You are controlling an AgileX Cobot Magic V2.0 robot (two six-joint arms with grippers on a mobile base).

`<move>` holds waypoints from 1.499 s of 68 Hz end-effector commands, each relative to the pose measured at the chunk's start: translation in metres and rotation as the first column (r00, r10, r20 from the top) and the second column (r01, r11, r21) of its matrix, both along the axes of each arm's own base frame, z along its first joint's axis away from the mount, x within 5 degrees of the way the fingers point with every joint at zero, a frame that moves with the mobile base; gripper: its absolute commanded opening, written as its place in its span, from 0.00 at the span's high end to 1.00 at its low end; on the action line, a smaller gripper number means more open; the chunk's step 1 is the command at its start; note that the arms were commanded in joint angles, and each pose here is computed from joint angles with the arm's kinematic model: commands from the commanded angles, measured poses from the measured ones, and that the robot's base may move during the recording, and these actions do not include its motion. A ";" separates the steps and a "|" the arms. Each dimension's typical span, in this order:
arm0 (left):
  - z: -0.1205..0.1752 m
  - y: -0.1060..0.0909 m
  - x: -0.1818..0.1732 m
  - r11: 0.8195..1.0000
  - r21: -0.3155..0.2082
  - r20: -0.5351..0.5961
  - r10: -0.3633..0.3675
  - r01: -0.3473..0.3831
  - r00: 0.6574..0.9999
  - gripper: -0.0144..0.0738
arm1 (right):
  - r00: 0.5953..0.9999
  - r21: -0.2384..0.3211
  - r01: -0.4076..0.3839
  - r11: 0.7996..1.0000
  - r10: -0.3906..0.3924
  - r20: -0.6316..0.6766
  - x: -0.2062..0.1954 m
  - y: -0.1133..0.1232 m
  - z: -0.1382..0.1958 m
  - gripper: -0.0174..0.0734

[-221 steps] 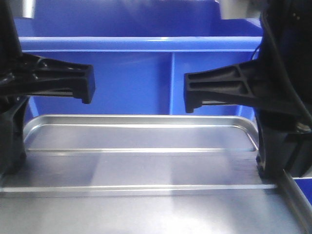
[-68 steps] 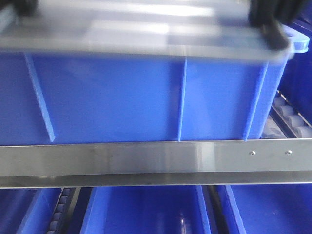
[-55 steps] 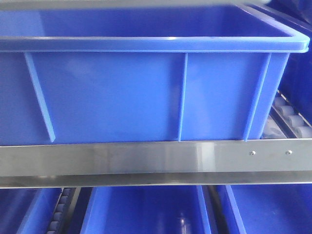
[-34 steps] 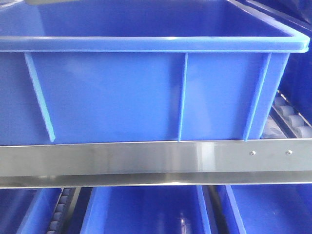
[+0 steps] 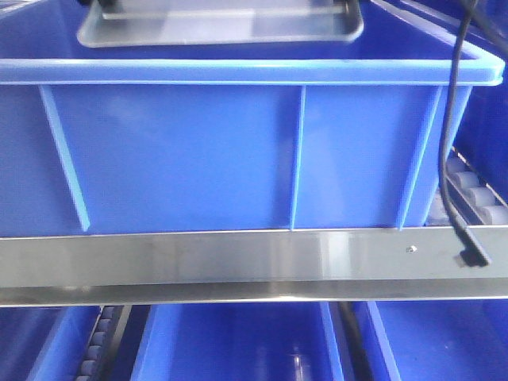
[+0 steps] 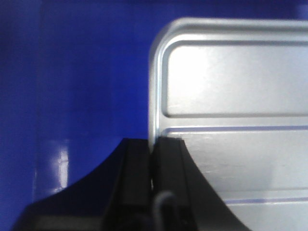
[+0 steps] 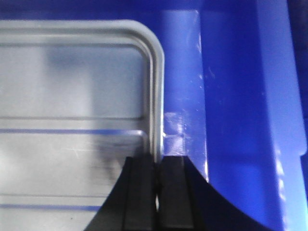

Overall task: Grab silver tray and place in blue box
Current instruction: 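Extend both arms to carry the tray over the blue bin, then lower the tray into the blue bin and open both grippers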

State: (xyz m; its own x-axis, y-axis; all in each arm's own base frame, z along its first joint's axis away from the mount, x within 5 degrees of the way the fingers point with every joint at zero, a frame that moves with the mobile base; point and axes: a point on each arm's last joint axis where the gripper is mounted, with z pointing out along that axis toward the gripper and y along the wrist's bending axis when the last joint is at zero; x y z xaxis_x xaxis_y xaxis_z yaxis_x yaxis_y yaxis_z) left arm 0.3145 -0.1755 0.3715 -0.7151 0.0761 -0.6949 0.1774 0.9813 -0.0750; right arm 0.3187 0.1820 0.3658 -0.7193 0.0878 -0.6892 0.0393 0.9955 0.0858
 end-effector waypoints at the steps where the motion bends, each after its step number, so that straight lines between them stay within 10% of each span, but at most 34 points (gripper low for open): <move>1: 0.027 -0.018 -0.006 0.980 -0.182 0.113 -0.063 0.083 0.992 0.94 | 0.972 0.178 -0.135 0.975 0.095 0.216 -0.003 0.016 0.039 0.74; 57: 0.016 -0.019 -0.001 0.988 -0.136 0.071 -0.060 0.069 0.996 0.94 | 0.973 0.176 -0.135 0.975 0.096 0.211 -0.001 0.017 0.036 0.74; 70: 0.015 -0.018 -0.001 0.990 -0.126 0.071 -0.057 0.066 0.996 0.63 | 0.972 0.177 -0.136 0.975 0.097 0.213 0.000 0.018 0.036 0.74; 77: 0.016 -0.014 0.001 0.996 -0.063 0.101 -0.054 0.061 0.993 0.47 | 0.976 0.160 -0.119 0.980 0.085 0.202 0.002 0.014 0.034 0.60; 88: 0.016 -0.009 0.002 0.999 0.012 0.118 -0.044 0.043 0.992 0.43 | 0.988 0.129 -0.044 0.991 0.025 0.149 0.008 -0.002 0.029 0.09; 102: 0.016 -0.008 0.003 0.999 0.019 0.117 -0.041 0.039 0.992 0.43 | 0.989 0.126 -0.039 0.991 0.021 0.144 0.007 -0.003 0.029 0.13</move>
